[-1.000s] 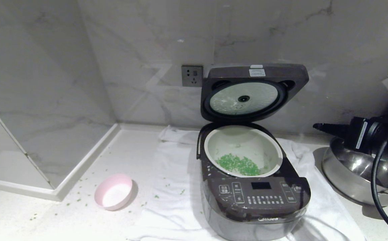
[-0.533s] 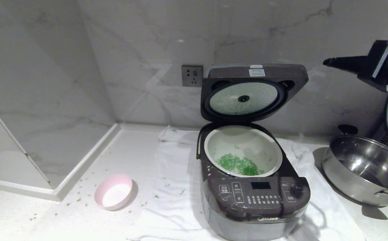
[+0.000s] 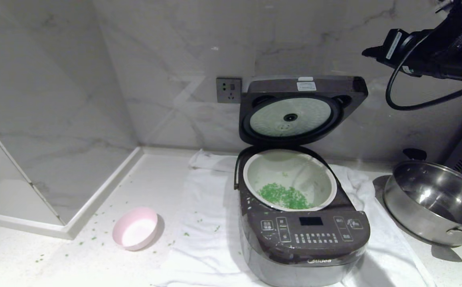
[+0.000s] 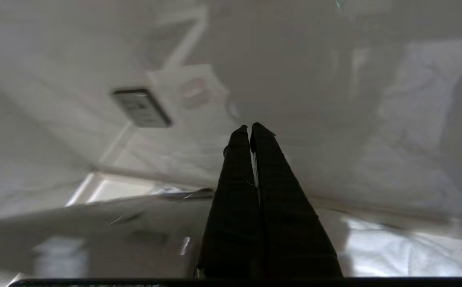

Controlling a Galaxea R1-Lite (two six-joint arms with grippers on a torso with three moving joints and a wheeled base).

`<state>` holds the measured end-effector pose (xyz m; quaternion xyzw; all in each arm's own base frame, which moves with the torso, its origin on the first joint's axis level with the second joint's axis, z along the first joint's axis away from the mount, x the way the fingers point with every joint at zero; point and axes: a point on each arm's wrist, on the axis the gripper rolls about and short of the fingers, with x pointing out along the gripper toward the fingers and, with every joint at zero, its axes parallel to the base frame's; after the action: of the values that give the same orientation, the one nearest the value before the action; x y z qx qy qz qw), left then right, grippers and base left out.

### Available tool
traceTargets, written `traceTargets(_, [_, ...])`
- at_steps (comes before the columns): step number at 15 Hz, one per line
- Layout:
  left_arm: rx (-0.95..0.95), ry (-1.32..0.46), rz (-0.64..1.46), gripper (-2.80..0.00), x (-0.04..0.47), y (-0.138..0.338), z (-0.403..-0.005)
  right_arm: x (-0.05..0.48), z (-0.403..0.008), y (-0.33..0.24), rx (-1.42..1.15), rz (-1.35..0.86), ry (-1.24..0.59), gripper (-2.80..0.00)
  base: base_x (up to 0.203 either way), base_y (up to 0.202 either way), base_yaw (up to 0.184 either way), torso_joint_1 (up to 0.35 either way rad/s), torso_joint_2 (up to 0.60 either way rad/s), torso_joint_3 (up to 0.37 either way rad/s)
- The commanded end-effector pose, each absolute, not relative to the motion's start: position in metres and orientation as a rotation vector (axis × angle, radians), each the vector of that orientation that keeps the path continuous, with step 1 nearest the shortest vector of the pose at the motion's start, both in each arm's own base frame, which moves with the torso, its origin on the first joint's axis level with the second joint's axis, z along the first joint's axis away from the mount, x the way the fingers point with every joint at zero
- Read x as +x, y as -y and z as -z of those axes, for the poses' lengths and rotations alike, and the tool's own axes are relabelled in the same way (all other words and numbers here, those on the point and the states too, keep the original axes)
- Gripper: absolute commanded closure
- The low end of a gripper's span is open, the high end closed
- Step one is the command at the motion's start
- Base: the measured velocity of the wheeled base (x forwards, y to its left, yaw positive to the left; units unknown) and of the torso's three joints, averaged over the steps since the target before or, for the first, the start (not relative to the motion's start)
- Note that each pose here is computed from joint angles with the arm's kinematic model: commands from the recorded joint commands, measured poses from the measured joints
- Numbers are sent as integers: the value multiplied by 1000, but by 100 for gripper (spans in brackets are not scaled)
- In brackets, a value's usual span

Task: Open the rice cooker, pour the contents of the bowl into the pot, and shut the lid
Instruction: Close the rice cooker

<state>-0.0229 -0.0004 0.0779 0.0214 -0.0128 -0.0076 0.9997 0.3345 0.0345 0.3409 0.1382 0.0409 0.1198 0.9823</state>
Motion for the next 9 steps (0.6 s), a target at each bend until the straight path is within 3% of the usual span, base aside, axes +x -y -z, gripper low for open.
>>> traceTargets(1, [43,19,14,0,-22,0,-76,368,-319,-35,283,-244,-167,0,0,0,0,0,0,0])
traceTargets(9, [43,19,15,0,-22,0,-76,348,-279,-58,283,-282,-329,0,0,0,0,0,0,0])
